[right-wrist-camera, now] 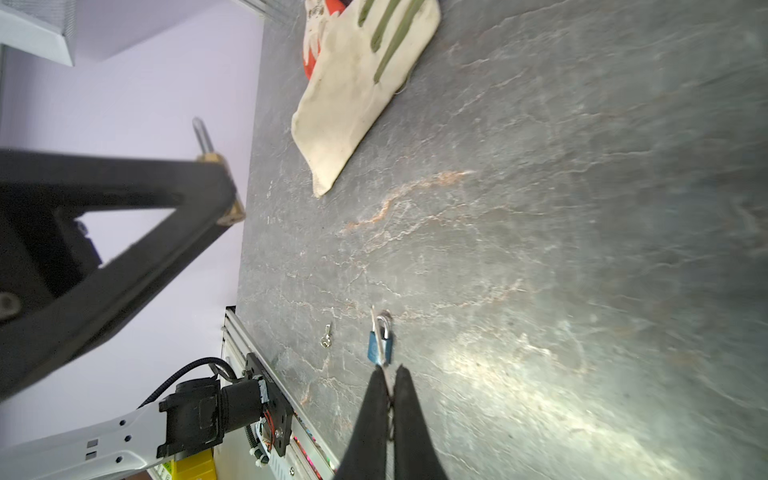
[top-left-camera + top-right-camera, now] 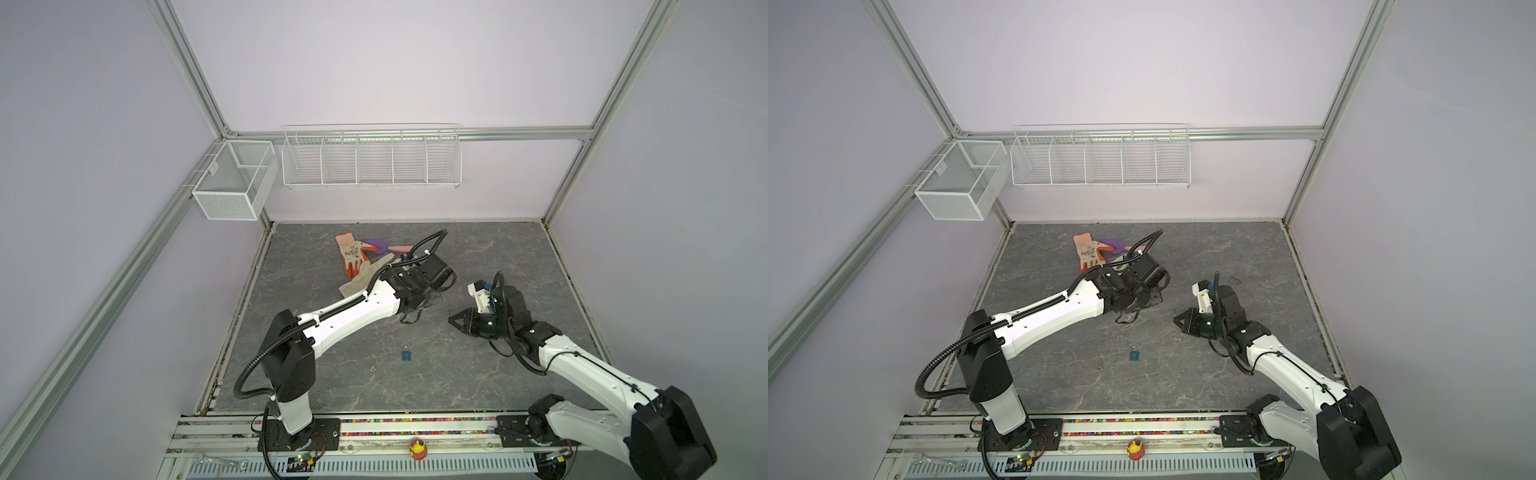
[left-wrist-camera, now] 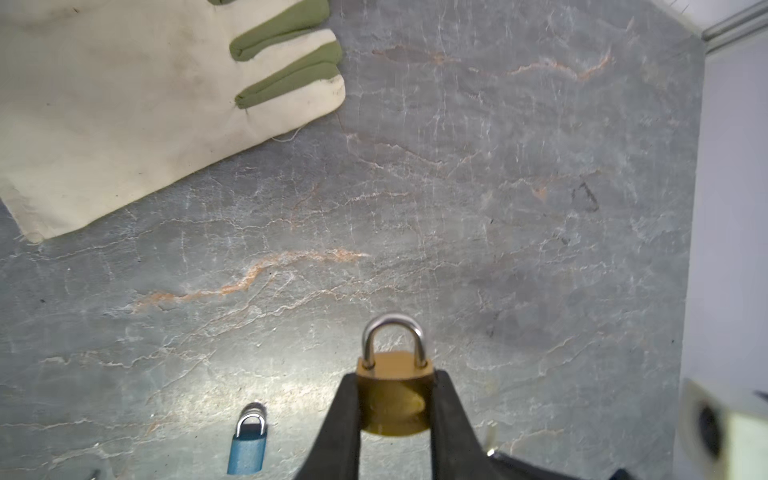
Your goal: Unlock with the key
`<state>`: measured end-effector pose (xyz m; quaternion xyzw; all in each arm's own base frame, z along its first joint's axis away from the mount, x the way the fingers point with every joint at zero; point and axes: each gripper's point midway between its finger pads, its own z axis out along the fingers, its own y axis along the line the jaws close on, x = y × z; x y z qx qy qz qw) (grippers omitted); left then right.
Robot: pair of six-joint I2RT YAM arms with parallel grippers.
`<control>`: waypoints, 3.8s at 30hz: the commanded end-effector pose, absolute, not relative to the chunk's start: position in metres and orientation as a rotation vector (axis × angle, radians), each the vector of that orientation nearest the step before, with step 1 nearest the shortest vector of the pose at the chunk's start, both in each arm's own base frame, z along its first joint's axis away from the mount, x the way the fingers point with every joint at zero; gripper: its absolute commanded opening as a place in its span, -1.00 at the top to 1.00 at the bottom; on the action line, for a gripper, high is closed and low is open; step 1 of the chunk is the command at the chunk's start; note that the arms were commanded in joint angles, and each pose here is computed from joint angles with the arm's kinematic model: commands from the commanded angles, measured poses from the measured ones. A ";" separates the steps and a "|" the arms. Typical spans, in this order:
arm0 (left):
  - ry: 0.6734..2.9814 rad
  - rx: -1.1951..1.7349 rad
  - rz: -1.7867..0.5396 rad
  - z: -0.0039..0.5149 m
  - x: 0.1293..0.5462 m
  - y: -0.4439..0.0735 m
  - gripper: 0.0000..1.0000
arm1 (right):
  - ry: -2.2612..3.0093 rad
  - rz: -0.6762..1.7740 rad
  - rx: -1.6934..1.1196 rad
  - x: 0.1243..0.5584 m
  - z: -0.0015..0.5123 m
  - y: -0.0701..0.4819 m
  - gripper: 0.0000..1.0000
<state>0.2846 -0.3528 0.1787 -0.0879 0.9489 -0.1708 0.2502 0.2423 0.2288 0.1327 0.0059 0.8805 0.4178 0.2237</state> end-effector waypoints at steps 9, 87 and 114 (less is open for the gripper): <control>2.519 -0.293 -0.517 0.202 0.291 -0.352 1.00 | 2.167 1.311 -0.008 0.264 0.180 0.278 0.87; 2.571 -0.189 -0.568 0.193 0.279 -0.359 1.00 | 2.098 1.314 -0.067 0.278 0.208 0.280 0.88; 2.623 -0.107 -0.481 0.184 0.271 -0.345 1.00 | 2.170 1.319 -0.142 0.279 0.206 0.281 0.88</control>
